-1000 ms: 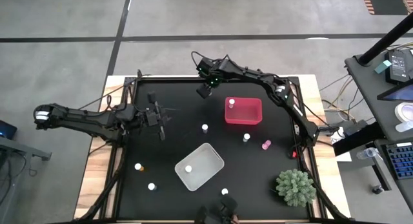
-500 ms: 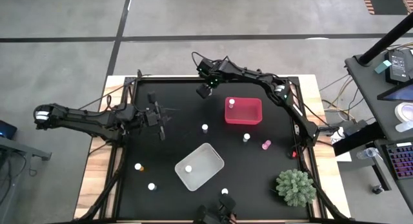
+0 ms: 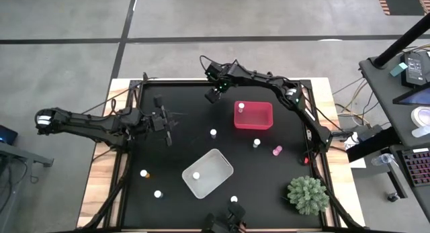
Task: Pick and place medicine bottles into bin by pill shape (circle, oval)
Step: Put the transparent capsule bottle into the white bin
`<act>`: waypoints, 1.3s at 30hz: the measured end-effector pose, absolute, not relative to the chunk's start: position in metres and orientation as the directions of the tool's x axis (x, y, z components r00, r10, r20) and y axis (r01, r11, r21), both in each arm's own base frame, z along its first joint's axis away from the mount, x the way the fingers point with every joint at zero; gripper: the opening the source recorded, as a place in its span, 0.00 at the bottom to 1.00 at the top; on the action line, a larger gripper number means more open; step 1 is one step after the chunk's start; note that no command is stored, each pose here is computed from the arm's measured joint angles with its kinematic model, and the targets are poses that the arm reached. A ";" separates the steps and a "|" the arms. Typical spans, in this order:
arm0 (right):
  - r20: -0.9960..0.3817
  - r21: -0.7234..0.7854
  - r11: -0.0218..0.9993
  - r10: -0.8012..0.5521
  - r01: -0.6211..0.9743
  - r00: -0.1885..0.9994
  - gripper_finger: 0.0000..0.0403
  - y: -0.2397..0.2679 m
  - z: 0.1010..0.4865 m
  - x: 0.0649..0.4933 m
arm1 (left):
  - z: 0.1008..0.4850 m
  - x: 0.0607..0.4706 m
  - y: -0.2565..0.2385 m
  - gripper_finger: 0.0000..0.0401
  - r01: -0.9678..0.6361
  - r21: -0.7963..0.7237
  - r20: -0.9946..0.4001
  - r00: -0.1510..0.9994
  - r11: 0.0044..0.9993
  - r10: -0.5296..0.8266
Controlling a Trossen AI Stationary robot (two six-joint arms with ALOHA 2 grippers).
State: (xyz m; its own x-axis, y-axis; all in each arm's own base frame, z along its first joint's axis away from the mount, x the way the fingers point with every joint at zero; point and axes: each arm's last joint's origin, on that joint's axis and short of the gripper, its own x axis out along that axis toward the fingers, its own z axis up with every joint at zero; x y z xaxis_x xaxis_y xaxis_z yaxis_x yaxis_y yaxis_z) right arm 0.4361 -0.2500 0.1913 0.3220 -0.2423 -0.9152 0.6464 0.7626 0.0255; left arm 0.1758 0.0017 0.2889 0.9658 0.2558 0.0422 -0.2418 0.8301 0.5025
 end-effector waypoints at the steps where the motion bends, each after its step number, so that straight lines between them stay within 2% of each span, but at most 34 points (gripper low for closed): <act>1: -0.915 0.026 0.762 -0.242 0.647 0.322 0.63 -0.250 0.191 0.436 | 0.289 0.176 0.002 0.04 -0.242 0.503 0.042 0.966 0.830 0.256; 10: -0.915 0.031 0.756 -0.242 0.654 0.322 0.61 -0.250 0.191 0.436 | 0.289 0.176 0.002 0.04 -0.244 0.501 0.046 0.966 0.830 0.256; 20: -0.915 0.034 0.751 -0.242 0.659 0.322 0.32 -0.250 0.191 0.436 | 0.289 0.176 0.002 0.04 -0.244 0.501 0.047 0.966 0.830 0.256; 25: -0.915 0.034 0.751 -0.242 0.659 0.323 0.31 -0.249 0.191 0.437 | 0.289 0.176 0.002 0.04 -0.245 0.501 0.048 0.966 0.830 0.256; 32: -0.915 0.035 0.751 -0.242 0.659 0.324 0.38 -0.249 0.192 0.437 | 0.290 0.176 0.002 0.04 -0.245 0.501 0.049 0.965 0.830 0.256; 39: -0.897 0.040 0.763 -0.257 0.645 0.359 0.34 -0.241 0.217 0.435 | 0.290 0.176 0.002 0.04 -0.245 0.501 0.049 0.966 0.830 0.255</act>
